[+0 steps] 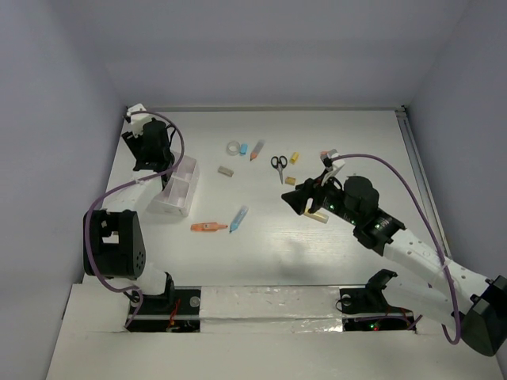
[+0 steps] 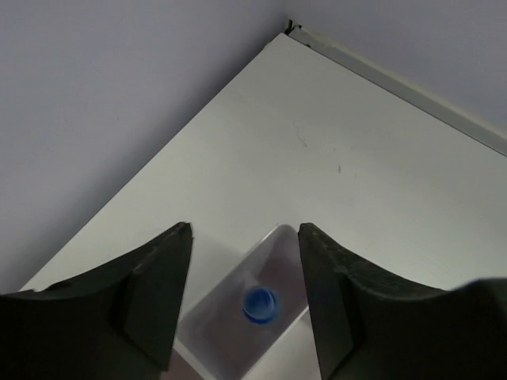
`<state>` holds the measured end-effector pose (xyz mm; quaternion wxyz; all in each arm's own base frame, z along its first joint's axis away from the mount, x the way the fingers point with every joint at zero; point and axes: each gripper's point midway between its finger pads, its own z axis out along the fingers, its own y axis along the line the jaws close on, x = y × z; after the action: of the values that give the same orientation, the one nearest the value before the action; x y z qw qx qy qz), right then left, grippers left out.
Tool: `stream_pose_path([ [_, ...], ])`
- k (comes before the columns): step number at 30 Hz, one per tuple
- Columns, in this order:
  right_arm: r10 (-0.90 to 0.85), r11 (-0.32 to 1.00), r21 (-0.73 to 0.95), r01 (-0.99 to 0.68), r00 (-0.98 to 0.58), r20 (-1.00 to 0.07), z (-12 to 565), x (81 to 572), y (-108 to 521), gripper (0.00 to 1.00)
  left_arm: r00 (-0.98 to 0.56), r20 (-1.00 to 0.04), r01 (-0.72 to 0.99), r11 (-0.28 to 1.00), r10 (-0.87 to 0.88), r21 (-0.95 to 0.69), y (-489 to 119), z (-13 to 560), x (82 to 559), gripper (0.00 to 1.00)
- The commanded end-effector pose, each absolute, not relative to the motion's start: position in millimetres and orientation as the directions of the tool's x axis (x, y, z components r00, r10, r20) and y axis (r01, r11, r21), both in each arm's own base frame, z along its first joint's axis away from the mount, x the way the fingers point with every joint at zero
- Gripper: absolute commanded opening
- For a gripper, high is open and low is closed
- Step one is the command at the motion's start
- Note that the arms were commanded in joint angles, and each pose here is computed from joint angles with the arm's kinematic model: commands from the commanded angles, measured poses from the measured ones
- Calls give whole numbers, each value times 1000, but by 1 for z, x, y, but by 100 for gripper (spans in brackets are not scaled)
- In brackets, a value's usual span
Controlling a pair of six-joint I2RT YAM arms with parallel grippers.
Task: Sort the stationery into containers
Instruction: Place the stationery in the storage box, then pick up the scissors from the center of the board.
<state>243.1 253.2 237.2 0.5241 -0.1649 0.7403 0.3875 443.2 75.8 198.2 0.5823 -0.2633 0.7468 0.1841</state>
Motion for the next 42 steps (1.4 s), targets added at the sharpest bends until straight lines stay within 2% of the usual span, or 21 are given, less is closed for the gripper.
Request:
stream_pose_path([
  [1, 163, 671, 378, -637, -371, -914, 237, 248, 250, 69, -97, -977, -593, 800, -189, -96, 73, 222, 449, 54],
  [6, 153, 692, 371, -619, -376, -914, 231, 253, 248, 68, -61, -976, -554, 820, -210, -142, 66, 244, 454, 75],
  [7, 150, 700, 370, -611, -380, -913, 228, 255, 249, 67, -42, -975, -543, 824, -219, -162, 64, 254, 453, 77],
  [11, 121, 737, 362, -570, -416, -901, 213, 264, 248, 53, 44, -962, -440, 859, -269, -260, 44, 305, 452, 81],
  [16, 78, 785, 344, -516, -469, -880, 191, 277, 248, 50, 94, -919, -164, 905, -382, -393, -7, 369, 429, 83],
  [17, 69, 794, 337, -506, -475, -877, 195, 282, 249, 51, 83, -899, -50, 899, -430, -435, -28, 380, 414, 83],
  [22, 26, 884, 274, -378, -547, -837, 169, 309, 244, 53, 19, -859, 219, 841, -511, -495, -72, 397, 352, 85],
  [26, 14, 908, 254, -332, -582, -813, 160, 332, 252, 52, -114, -859, 366, 783, -499, -503, -103, 362, 309, 89],
  [28, 24, 925, 233, -300, -566, -824, 170, 355, 253, 43, -140, -867, 432, 759, -477, -488, -114, 356, 292, 91],
  [29, 6, 933, 217, -288, -590, -808, 156, 365, 254, 38, -151, -872, 466, 745, -465, -478, -119, 350, 280, 93],
  [31, 6, 938, 206, -277, -583, -813, 166, 391, 252, 34, -163, -882, 552, 700, -442, -453, -131, 351, 258, 97],
  [32, -19, 947, 183, -264, -616, -788, 147, 401, 251, 28, -186, -886, 584, 678, -424, -447, -137, 343, 251, 98],
  [33, -36, 952, 167, -257, -634, -773, 141, 406, 249, 26, -187, -890, 597, 672, -416, -439, -138, 342, 246, 99],
  [38, -78, 955, 127, -267, -641, -764, 139, 455, 240, 25, -189, -908, 683, 614, -374, -395, -154, 330, 222, 99],
  [39, -102, 958, 112, -265, -676, -730, 121, 458, 237, 25, -188, -908, 677, 620, -375, -396, -155, 327, 223, 99],
  [42, -157, 951, 74, -299, -677, -719, 122, 476, 234, 25, -193, -921, 658, 652, -338, -377, -156, 324, 224, 99],
])
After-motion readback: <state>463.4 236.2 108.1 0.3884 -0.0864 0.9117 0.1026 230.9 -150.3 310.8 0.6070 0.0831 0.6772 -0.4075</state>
